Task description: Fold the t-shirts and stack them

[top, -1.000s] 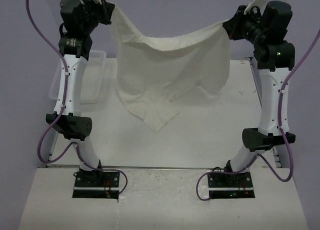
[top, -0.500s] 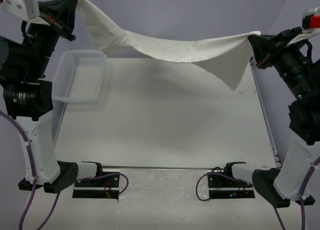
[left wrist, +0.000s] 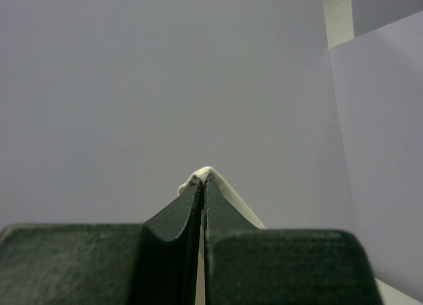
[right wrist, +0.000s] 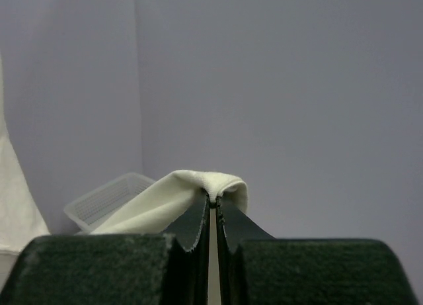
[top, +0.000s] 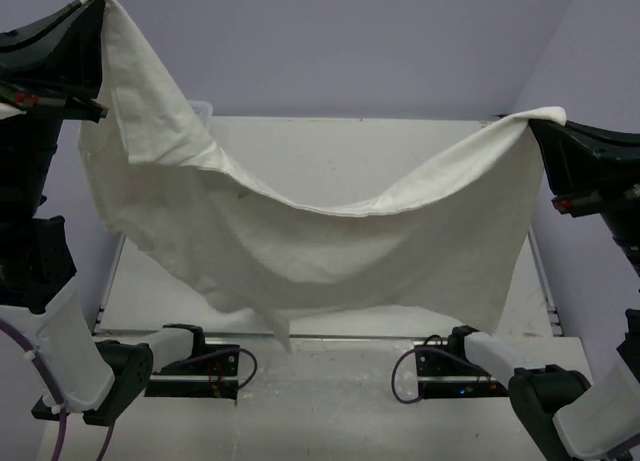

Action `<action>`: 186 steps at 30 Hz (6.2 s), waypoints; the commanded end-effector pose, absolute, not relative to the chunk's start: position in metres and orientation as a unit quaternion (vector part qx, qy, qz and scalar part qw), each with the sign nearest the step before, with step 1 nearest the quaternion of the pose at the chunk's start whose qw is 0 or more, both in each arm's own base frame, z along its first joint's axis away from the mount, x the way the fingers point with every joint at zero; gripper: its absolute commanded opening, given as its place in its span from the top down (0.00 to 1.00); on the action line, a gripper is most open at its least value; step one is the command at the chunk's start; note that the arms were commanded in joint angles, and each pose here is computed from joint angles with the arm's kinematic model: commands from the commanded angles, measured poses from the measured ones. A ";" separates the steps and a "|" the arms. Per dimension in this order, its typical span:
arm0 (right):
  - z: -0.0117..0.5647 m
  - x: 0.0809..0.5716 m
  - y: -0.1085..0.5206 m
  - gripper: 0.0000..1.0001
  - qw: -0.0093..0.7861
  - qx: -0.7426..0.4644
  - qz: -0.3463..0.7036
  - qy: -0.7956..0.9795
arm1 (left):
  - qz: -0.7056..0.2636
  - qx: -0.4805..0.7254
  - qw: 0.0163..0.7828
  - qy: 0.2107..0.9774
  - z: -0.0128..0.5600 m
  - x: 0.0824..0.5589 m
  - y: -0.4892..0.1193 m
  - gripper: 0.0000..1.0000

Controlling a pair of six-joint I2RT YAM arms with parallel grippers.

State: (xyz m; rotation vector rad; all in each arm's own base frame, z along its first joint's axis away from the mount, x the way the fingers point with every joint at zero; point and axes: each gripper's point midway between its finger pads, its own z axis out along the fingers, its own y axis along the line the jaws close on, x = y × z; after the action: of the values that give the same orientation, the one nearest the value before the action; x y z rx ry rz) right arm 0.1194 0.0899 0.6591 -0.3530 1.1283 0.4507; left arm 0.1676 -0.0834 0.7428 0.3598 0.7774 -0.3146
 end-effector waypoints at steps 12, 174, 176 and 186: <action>0.607 0.352 0.089 1.00 0.737 -0.096 0.186 0.642 | -0.180 0.163 0.837 0.490 0.665 0.394 -0.106 1.00; 0.461 0.473 0.030 1.00 0.671 0.013 -0.065 0.738 | -0.092 0.070 0.781 0.613 0.523 0.511 -0.118 1.00; 0.377 0.459 0.035 1.00 0.586 0.058 -0.031 0.808 | -0.117 0.033 0.703 0.700 0.418 0.513 -0.128 1.00; 0.214 0.341 0.036 1.00 0.398 0.172 0.008 0.901 | -0.258 -0.092 0.513 0.814 0.262 0.320 -0.172 1.00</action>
State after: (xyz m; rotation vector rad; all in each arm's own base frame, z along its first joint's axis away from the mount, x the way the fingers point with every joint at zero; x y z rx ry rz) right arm 0.3613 0.0419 0.1563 0.2694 2.4643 -0.0558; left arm 0.3494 -0.1904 0.1700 0.0123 2.2007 -0.4519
